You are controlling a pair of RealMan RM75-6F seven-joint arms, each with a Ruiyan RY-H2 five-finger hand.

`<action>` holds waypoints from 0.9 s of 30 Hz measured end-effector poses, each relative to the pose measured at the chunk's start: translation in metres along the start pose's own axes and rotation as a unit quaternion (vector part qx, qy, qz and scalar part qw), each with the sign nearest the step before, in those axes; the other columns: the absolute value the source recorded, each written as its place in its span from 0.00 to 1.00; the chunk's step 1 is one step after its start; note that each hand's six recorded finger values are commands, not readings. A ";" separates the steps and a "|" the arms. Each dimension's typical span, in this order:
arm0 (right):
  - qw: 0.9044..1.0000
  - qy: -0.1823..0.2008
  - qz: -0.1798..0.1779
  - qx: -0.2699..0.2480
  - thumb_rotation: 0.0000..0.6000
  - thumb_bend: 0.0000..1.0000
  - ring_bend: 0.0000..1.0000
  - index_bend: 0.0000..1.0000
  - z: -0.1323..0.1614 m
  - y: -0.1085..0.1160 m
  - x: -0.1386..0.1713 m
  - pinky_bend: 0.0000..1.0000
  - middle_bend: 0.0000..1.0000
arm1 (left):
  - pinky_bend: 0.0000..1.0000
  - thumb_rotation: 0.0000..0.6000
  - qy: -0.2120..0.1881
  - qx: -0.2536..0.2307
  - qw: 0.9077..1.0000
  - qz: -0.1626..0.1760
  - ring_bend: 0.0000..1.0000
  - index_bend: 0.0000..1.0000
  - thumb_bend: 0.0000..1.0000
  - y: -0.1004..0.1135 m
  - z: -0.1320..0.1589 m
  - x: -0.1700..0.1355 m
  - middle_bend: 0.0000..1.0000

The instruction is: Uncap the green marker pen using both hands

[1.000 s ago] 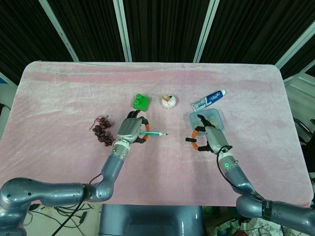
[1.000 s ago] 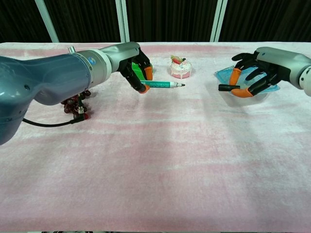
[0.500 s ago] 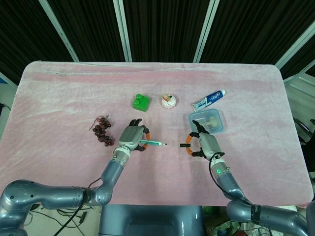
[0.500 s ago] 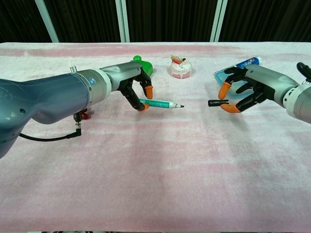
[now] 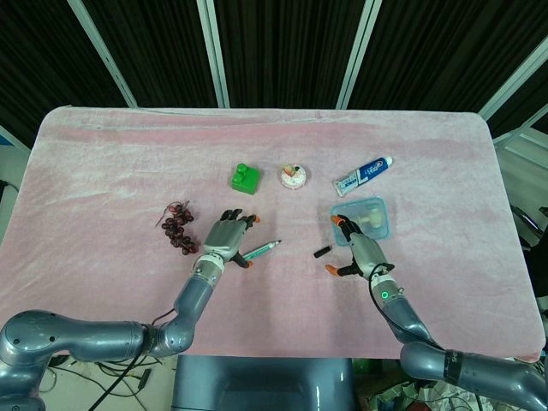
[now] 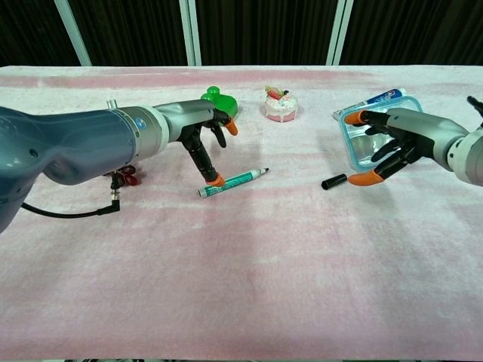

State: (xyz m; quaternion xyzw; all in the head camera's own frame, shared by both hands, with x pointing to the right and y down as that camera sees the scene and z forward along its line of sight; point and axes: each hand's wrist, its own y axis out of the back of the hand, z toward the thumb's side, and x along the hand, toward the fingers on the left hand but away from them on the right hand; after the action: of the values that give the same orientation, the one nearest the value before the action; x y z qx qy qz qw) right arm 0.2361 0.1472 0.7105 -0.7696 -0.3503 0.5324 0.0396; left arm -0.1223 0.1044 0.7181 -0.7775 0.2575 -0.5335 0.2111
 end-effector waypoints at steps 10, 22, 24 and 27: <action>0.996 0.023 -0.080 0.023 1.00 0.13 0.02 0.09 0.007 0.066 0.027 0.17 0.00 | 0.00 1.00 -0.021 -0.018 0.999 0.042 0.00 0.17 0.10 0.046 0.004 -0.011 0.23; 0.961 -0.009 -0.227 0.157 1.00 0.12 0.03 0.05 -0.037 0.166 0.080 0.17 0.00 | 0.00 1.00 -0.042 0.046 0.993 0.104 0.00 0.17 0.10 0.111 -0.024 -0.061 0.21; 0.948 -0.028 -0.252 0.195 1.00 0.13 0.03 0.05 -0.055 0.181 0.089 0.17 0.00 | 0.00 1.00 -0.043 0.064 0.990 0.117 0.00 0.17 0.10 0.120 -0.035 -0.075 0.20; 0.929 -0.051 -0.279 0.239 1.00 0.13 0.03 0.05 -0.082 0.198 0.108 0.17 0.00 | 0.00 1.00 -0.038 0.092 0.986 0.136 0.00 0.17 0.10 0.129 -0.054 -0.096 0.19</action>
State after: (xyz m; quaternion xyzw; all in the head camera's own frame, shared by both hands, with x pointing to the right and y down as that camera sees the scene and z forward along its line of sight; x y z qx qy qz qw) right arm 0.4241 0.0864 0.5740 -0.5802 -0.4152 0.6062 0.3514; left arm -0.2245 0.0611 0.5890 -0.7322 0.3024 -0.4910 0.3624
